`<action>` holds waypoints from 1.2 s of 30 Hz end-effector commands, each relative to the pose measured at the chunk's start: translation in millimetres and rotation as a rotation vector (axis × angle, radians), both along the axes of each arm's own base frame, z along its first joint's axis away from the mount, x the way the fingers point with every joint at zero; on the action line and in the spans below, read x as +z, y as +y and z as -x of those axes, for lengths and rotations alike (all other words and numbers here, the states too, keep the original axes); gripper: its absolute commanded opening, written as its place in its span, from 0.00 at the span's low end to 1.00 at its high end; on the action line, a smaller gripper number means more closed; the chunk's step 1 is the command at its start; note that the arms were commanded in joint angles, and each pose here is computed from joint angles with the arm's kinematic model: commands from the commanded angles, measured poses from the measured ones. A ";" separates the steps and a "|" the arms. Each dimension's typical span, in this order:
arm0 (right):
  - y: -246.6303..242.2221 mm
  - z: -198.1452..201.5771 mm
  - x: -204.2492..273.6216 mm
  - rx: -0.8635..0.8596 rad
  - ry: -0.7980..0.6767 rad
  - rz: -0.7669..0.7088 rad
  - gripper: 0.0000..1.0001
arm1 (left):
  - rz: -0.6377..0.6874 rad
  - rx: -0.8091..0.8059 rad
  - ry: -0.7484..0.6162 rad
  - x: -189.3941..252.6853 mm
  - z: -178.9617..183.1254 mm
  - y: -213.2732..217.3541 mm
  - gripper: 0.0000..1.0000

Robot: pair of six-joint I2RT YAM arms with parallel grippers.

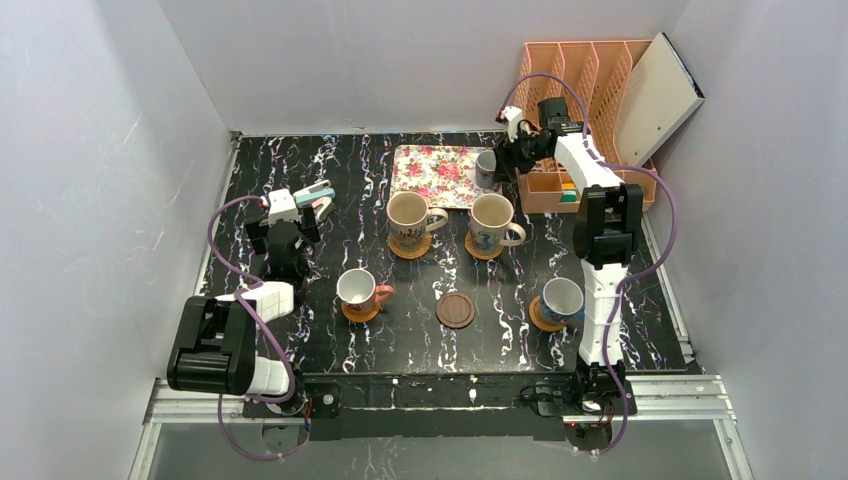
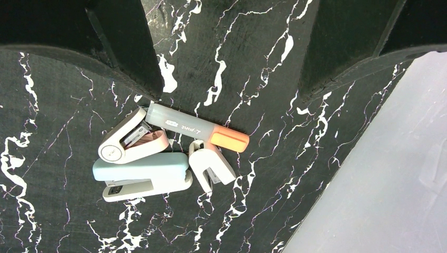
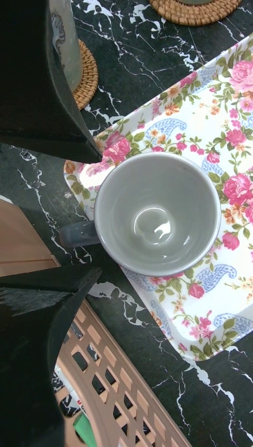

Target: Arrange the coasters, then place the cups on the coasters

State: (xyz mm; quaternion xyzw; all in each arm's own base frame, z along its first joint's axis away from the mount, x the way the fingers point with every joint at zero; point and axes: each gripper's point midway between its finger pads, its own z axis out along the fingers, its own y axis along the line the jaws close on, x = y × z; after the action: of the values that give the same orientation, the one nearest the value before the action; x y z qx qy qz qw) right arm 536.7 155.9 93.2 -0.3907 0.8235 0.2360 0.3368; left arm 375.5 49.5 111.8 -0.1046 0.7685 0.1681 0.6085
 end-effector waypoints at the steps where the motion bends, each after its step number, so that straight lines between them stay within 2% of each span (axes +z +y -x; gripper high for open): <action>1: -11.4 4.9 -16.6 -0.010 0.046 0.026 0.77 | 0.005 0.019 -0.047 14.1 -7.1 3.3 0.98; 9: -10.0 -2.2 -34.6 -0.032 0.064 0.081 0.70 | 0.004 0.022 -0.037 10.4 -9.1 3.5 0.98; 21: 9.9 -13.0 -33.0 -0.047 0.043 0.091 0.59 | 0.001 0.026 -0.026 6.7 -9.6 4.0 0.98; 25: 13.6 -16.1 -28.9 -0.061 0.034 0.089 0.51 | -0.001 0.028 -0.031 8.7 -9.0 4.4 0.98; 29: 14.2 -20.6 -15.7 -0.077 0.007 0.078 0.35 | -0.001 0.029 -0.032 9.0 -8.9 4.9 0.98; 36: 18.0 -20.2 7.7 -0.077 -0.027 0.048 0.25 | -0.003 0.030 -0.031 8.9 -8.7 5.2 0.98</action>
State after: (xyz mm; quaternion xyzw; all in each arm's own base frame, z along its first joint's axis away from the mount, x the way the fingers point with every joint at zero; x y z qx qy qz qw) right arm 549.0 168.9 61.0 -0.3714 0.8530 0.1975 0.3090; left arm 376.6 49.5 99.0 -0.1005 0.7793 0.1717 0.5942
